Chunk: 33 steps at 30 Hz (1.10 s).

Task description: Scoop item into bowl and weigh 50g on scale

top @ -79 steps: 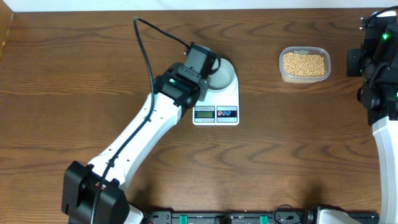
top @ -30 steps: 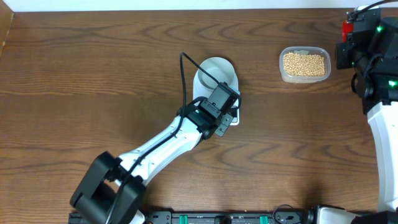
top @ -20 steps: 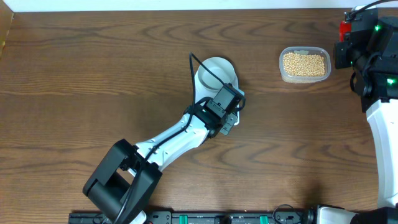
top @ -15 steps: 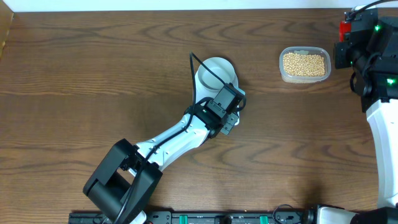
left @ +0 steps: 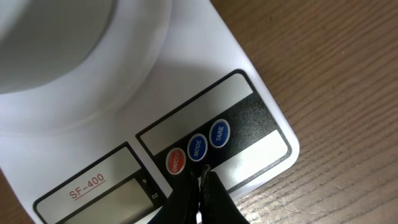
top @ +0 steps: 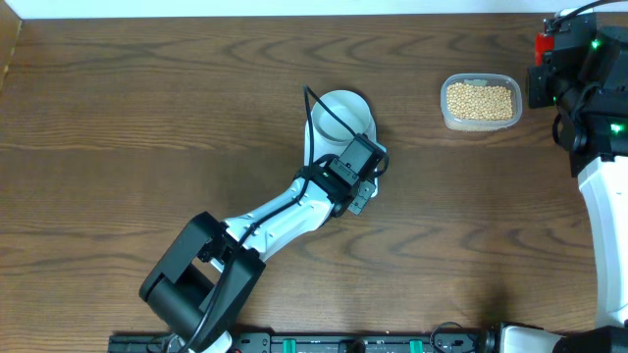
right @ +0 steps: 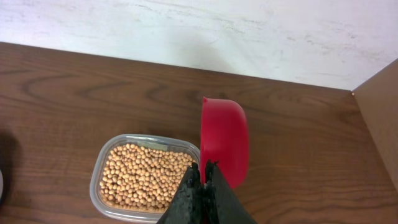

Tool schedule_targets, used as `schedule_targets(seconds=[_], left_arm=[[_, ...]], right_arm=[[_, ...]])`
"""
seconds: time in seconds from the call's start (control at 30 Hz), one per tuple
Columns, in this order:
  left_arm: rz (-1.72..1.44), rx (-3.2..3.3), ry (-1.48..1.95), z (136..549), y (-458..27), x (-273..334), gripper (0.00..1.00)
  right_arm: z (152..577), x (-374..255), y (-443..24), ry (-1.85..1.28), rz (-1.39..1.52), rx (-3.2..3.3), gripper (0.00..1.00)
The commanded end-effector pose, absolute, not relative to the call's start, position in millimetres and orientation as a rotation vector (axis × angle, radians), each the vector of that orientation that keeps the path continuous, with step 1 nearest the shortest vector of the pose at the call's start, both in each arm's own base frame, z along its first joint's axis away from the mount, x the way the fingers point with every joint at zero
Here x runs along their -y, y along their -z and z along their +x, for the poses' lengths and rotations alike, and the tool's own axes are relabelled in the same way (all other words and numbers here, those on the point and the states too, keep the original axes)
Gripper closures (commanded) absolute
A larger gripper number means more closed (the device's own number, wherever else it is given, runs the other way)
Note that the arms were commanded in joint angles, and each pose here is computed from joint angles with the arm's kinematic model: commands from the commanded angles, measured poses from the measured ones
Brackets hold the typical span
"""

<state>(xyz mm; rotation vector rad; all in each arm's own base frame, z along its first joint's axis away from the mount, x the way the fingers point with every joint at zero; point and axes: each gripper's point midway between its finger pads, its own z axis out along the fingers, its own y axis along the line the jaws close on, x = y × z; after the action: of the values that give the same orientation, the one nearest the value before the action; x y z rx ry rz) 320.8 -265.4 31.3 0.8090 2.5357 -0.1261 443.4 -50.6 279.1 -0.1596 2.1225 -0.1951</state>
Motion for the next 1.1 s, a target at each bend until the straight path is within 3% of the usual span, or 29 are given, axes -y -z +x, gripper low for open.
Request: schedule_targets(seconds=[0.0,1.07], left_arm=[[0.826,-2.547,0.117,319,-25,265,0.93],[0.798,-2.545,0.019,327,-9,254,0.93]], right_arm=[[446,52,-289,0.202,-0.169,-2.099,0.99],[445,52,-289,0.202,-0.168,-2.099,0.99]])
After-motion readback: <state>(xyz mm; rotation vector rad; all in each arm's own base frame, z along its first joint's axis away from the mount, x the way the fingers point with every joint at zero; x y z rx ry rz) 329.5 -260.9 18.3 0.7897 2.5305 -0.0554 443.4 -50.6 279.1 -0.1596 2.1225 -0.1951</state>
